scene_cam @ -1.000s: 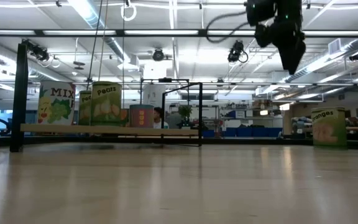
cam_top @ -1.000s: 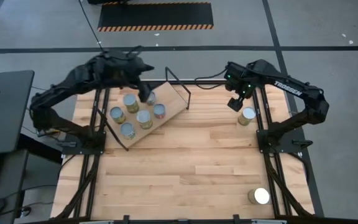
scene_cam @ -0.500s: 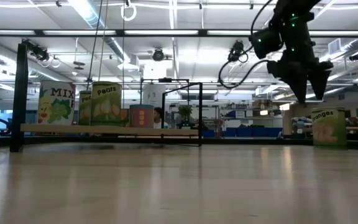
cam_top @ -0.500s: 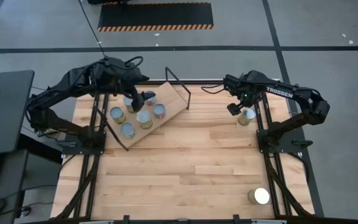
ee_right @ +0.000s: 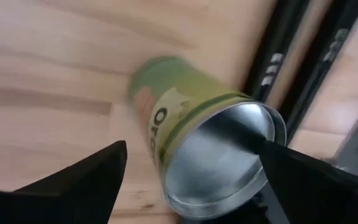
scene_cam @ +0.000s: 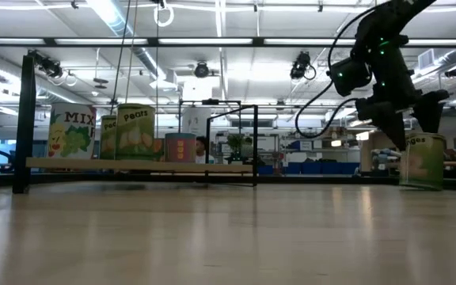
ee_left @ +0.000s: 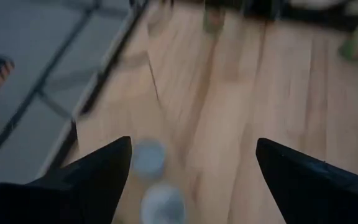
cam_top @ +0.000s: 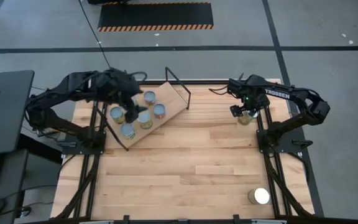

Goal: Pick and place cans onto a shelf
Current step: Put the large canned oranges on the shelf

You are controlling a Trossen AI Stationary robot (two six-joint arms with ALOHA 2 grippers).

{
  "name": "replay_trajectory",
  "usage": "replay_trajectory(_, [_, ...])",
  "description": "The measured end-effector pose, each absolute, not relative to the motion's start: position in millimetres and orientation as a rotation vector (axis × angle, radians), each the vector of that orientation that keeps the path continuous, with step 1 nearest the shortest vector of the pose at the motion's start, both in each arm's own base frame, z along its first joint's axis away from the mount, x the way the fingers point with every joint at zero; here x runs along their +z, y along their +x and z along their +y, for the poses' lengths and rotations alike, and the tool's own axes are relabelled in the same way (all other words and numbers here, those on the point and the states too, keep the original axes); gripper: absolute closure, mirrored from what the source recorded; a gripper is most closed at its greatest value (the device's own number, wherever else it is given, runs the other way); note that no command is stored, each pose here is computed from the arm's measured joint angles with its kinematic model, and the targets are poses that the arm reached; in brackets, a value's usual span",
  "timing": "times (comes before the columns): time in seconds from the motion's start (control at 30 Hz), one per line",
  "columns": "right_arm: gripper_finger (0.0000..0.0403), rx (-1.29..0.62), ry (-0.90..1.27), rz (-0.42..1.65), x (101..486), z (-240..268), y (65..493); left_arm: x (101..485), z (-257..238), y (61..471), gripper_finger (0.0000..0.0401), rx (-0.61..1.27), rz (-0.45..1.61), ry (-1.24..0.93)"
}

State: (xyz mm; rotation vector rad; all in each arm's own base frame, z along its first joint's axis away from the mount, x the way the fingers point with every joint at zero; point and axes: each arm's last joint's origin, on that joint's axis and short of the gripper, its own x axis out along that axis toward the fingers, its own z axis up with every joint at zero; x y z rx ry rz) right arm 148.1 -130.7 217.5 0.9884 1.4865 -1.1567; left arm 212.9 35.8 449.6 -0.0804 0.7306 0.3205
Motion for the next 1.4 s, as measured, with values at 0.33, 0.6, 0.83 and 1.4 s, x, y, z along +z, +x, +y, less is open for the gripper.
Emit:
replay_trajectory(0.33, [0.0029,-1.16,1.055,1.403,223,-131,153,462,25,163,0.0049,0.423,0.723,-0.072])
replay_trajectory(0.6, [0.0029,-1.145,1.004,1.296,252,-127,170,472,23,143,0.0049,0.439,0.629,-0.07])
replay_trajectory(0.83, [0.0029,-1.194,0.981,1.256,258,-122,176,473,24,142,0.0049,0.451,0.626,-0.059])
replay_trajectory(1.4, [0.0029,-1.122,1.04,1.144,255,-98,201,473,24,143,0.0049,0.468,0.622,-0.049])
